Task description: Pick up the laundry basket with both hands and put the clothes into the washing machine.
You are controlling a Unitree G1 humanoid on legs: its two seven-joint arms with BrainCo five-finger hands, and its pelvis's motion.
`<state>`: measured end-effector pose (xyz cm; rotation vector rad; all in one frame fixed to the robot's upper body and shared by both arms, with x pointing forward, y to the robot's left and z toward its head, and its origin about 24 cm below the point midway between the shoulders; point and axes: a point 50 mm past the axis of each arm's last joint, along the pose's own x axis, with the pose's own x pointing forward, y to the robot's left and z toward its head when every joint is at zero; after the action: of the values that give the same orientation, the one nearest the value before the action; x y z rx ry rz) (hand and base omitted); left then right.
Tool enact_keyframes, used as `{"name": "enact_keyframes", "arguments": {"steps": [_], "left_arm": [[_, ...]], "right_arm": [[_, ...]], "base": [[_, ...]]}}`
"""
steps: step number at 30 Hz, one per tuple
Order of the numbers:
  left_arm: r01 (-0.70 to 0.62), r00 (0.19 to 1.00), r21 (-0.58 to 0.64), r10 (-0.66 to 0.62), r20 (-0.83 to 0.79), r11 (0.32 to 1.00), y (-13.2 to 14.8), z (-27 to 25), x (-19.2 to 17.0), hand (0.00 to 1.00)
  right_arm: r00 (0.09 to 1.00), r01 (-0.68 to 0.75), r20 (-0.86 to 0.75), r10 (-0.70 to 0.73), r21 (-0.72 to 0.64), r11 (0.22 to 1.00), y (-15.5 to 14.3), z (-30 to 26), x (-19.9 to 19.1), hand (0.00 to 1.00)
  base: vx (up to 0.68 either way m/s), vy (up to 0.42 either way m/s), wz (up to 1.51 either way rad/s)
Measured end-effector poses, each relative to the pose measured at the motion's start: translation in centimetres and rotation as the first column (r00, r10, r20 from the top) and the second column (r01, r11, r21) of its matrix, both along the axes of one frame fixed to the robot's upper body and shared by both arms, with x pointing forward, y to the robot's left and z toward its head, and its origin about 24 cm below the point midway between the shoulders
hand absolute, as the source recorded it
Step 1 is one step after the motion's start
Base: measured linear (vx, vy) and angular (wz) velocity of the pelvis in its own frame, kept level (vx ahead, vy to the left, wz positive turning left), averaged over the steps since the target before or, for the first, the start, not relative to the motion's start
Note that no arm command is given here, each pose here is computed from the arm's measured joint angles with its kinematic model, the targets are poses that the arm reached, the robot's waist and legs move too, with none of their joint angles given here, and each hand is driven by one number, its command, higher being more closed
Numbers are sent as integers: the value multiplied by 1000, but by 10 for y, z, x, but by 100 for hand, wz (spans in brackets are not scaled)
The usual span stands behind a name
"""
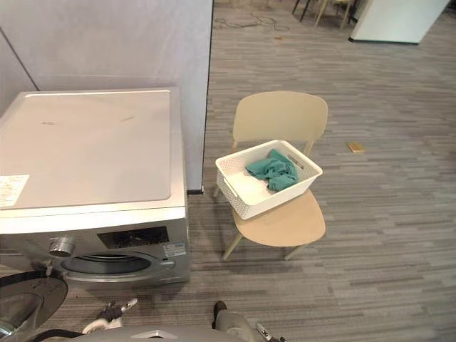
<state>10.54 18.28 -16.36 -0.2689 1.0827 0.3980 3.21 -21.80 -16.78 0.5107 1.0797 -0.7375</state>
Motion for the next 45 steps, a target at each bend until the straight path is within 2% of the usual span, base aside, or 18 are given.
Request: {"name": "enact_keyframes", "arguments": {"steps": [3,5,7,8,10,14,19,21,24,28,30,34,39,41,45], "left_arm": [[71,997,-10,-71,26,997,-14,2,11,0],[167,986,7,-167,23,986,-17,2,12,0],[199,980,30,-199,-3,980,-10,1,3,0],[201,980,61,-200,-23,978,4,0,-3,0],[196,978,50,-192,-79,979,6,-4,-19,0],[141,987,22,-139,-82,990,-1,-6,-25,0],[-47,998,49,49,-44,998,24,-2,-26,0],[-72,997,69,72,5,995,28,2,-18,0],[-82,997,30,82,17,996,15,1,-15,0],[-87,996,21,87,8,996,13,0,-18,0],[-100,995,22,100,-14,995,15,-2,-27,0],[-230,970,7,229,-83,973,17,-7,-53,0],[-257,949,32,258,-181,966,25,-9,-83,0],[-260,943,47,264,-205,964,28,-9,-87,0],[-239,950,79,250,-184,968,32,-7,-80,0]], "right_arm": [[999,36,-2,-36,7,999,0,0,-2,0],[994,110,18,-110,31,993,0,-1,1,0],[990,143,17,-143,32,989,0,-1,0,0],[990,141,14,-141,32,990,-1,-1,0,0],[995,98,28,-99,13,995,-9,1,10,0],[998,52,38,-52,1,999,-13,3,20,0],[996,-28,85,25,36,999,6,2,44,0],[995,-35,94,32,31,999,6,3,48,0],[992,1,124,-2,6,1000,-4,7,55,0],[986,-68,152,68,-5,998,-4,10,70,0],[982,-94,164,94,-10,996,-2,12,77,0],[971,-186,152,187,-18,982,8,11,81,0],[948,-278,152,280,-33,960,15,11,81,0],[947,-273,167,276,-42,961,14,13,84,0],[976,-164,142,167,-35,986,1,11,69,0]], "base": [[13,-19,0],[21,-67,3],[67,-229,-42],[87,-324,-88],[69,-364,-82],[48,-307,-29],[-35,-230,-15],[6,-166,-23],[65,-58,-39],[108,70,-54],[164,136,-64],[230,129,-31],[246,36,-3],[335,-152,47],[227,-292,98]]}}
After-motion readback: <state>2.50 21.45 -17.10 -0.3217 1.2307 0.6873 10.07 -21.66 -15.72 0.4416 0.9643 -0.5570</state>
